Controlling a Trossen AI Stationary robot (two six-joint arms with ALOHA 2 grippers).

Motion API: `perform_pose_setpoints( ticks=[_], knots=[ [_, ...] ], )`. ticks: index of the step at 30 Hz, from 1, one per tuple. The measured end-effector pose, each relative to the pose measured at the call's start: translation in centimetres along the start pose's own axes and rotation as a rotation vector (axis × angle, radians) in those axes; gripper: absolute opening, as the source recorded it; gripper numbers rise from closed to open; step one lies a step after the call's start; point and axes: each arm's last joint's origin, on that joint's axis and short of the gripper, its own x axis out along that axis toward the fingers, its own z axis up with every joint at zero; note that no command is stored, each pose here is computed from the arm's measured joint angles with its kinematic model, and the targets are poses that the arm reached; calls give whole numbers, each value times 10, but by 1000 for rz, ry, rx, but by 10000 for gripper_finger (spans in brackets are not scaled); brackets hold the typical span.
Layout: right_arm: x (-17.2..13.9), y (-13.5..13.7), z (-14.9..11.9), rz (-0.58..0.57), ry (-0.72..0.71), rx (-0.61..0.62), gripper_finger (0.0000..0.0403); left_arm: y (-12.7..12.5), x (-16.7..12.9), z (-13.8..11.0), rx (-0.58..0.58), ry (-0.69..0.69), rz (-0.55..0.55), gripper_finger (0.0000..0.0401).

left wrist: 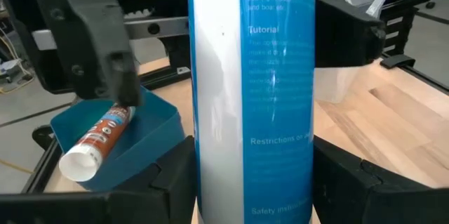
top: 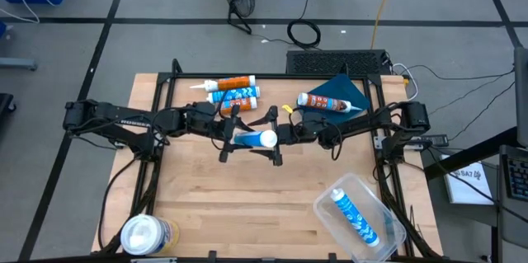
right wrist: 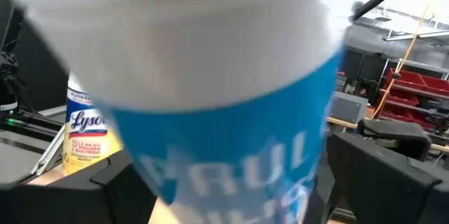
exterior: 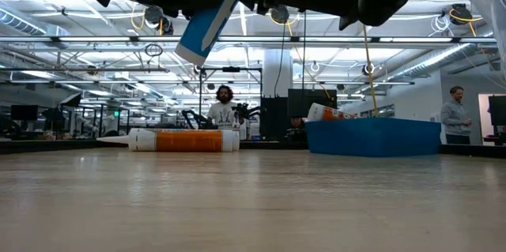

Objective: Pick & place silicon tubes, Sealant and Lysol wipes
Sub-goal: Put the bottom blue sealant into the transparent bin

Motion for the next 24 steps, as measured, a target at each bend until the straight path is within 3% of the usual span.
perform_pose_setpoints(
  ticks=[13, 20, 24],
  knots=[
    [0, 1, -5, 10, 50, 8, 275, 0, 0, 0, 0, 1, 7, 218],
    [0, 1, -5, 6, 52, -32, 201, 1, 0, 0, -11, 9, 27, 217],
    [0, 1, -5, 5, 53, -52, 200, 1, 0, -1, -12, 15, 30, 213]
  ],
)
